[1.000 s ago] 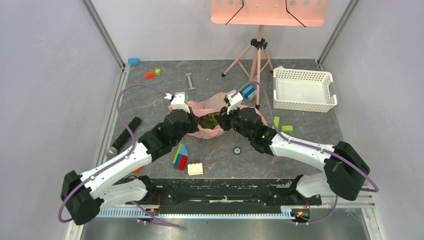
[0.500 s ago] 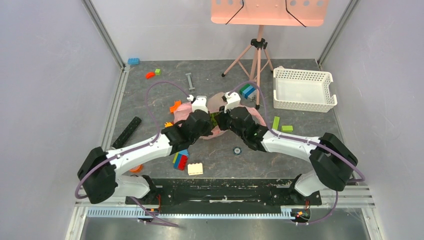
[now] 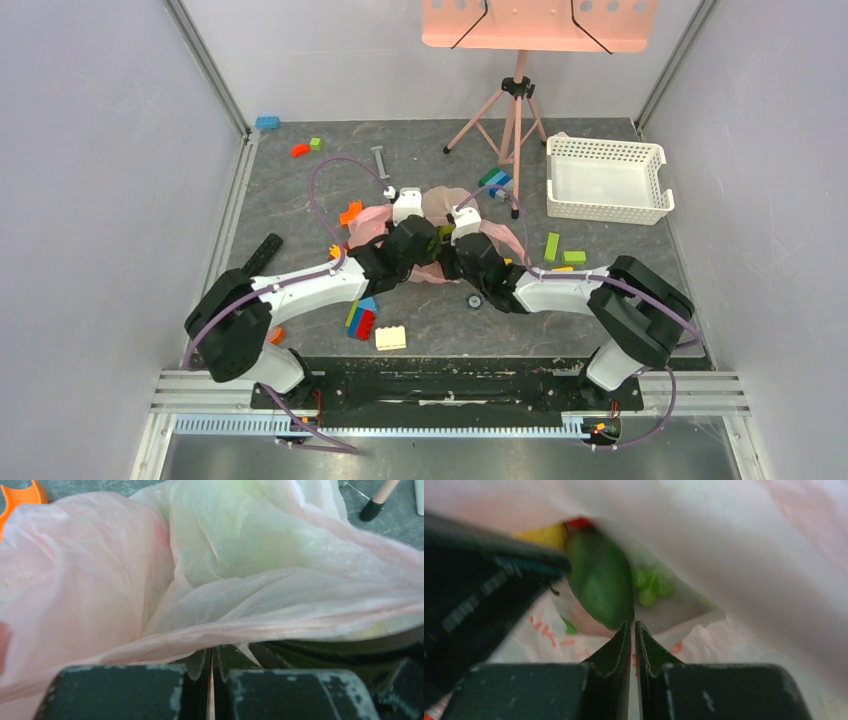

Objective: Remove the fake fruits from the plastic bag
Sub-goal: Adjust the plastic bag at the center of the board.

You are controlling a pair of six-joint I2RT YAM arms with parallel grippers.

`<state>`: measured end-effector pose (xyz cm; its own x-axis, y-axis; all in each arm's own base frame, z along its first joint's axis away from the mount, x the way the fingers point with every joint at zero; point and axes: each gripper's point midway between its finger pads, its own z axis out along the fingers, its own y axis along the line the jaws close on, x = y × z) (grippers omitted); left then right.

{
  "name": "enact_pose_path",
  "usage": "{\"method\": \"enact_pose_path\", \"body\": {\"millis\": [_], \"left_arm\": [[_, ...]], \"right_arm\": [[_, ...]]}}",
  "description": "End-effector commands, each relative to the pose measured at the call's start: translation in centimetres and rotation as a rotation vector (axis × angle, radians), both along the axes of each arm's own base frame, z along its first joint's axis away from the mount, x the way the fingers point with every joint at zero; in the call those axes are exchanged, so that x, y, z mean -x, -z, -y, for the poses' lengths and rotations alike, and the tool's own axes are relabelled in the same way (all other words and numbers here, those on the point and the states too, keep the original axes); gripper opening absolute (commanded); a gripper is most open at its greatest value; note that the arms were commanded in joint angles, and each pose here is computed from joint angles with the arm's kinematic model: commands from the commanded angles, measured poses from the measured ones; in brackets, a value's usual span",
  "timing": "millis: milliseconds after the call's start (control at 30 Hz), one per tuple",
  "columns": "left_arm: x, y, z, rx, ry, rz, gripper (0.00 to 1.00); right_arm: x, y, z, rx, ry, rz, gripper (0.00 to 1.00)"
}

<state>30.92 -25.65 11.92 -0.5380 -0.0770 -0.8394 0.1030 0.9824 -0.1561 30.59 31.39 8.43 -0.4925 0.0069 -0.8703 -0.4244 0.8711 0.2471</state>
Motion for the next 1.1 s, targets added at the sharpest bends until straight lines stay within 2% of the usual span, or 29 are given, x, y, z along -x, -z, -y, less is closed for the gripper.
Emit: {"method": "enact_pose_path", "body": {"millis": [0,300,633,800,1067], "left_arm": [[-2.7,-2.6,-0.5,0.004,-0.059,0.099,0.02],[-5.1,-3.9,-3.9,-0.009,-0.157,0.135,0.02],[-6.3,-5.8,-7.0,-0.006,-0.231,0.176,0.02],[-5.4,-6.0,-5.8,0.054,-0.15,0.17,0.02],[-1.3,-5.6,-3.2,0.143,0.015,0.142,0.02]], "right_arm": [[1.3,0.4,0.8,-0.018,0.018,0.014,0.08],[5.0,3.8,3.3,-0.002,0.032,-0.038,0.08],[6.8,5.1,4.7,0.0,0.042,-0.06,0.08],[6.7,4.0,4.3,-0.012,0.031,-0.039,0.08],[5.8,-1.4,2.0,-0.076,-0.043,0.062,0.11]]}}
